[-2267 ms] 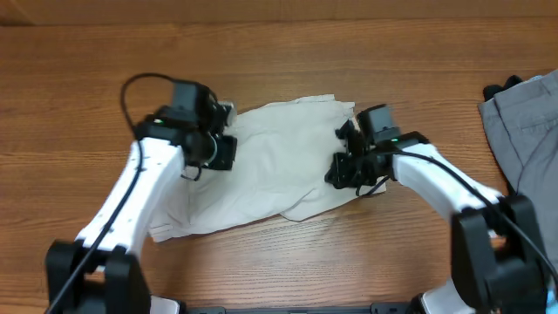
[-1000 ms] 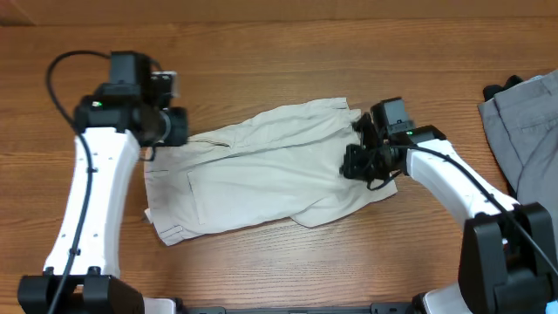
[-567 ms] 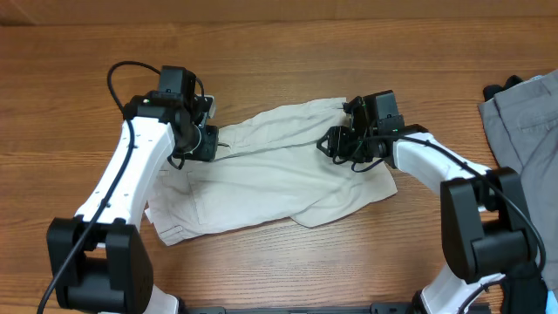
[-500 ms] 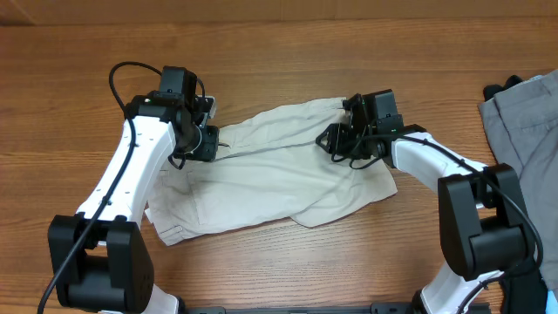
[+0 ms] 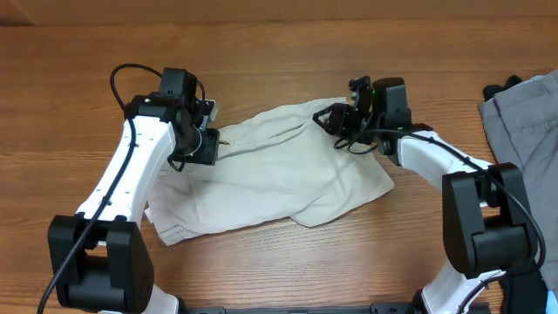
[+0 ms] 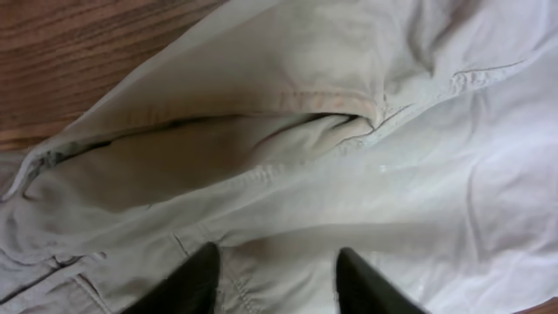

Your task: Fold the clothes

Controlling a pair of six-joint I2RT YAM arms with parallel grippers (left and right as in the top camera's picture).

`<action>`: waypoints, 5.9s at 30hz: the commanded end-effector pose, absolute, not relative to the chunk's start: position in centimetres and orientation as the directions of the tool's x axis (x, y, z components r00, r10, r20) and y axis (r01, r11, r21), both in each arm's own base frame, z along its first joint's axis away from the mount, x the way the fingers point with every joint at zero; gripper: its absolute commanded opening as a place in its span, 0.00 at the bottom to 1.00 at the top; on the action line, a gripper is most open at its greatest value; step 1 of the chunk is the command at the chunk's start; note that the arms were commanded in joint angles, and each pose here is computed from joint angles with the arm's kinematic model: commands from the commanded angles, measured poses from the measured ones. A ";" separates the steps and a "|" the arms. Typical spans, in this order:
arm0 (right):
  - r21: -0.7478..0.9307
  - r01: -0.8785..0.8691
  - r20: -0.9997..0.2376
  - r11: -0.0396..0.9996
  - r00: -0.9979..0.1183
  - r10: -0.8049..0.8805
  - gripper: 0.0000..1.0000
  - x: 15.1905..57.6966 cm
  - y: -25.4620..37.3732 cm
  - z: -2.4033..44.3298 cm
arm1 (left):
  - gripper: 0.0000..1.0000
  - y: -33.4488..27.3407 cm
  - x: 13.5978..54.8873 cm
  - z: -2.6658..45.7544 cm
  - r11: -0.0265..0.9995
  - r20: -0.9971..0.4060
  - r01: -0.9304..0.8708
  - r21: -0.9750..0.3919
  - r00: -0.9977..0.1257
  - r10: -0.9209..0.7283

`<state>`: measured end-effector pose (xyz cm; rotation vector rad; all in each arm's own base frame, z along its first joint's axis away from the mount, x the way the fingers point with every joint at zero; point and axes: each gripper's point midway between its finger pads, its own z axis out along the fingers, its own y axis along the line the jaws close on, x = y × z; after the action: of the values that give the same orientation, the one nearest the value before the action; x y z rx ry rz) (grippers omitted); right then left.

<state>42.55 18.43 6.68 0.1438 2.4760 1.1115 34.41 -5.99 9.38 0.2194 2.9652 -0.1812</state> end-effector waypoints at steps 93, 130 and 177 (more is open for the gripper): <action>0.547 -0.039 -0.207 0.836 -0.974 0.090 0.62 29.8 11.9 9.5 | 0.72 8.4 31.2 11.0 0.774 0.101 -0.584 -0.246 -0.809 -0.579; 0.631 -0.129 -0.247 0.765 -0.968 0.041 0.75 29.2 13.6 11.6 | 0.70 2.1 23.3 -4.5 0.689 0.167 -0.546 -0.477 -0.826 -0.538; 0.638 -0.131 -0.271 0.759 -0.961 0.062 0.79 30.0 13.7 12.0 | 1.00 0.4 20.3 -5.1 0.722 0.270 -0.569 -0.395 -0.823 -0.500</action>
<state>29.59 13.33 10.51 -0.0246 2.7300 0.9838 23.78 7.27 -0.35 -0.9676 2.9526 -0.3472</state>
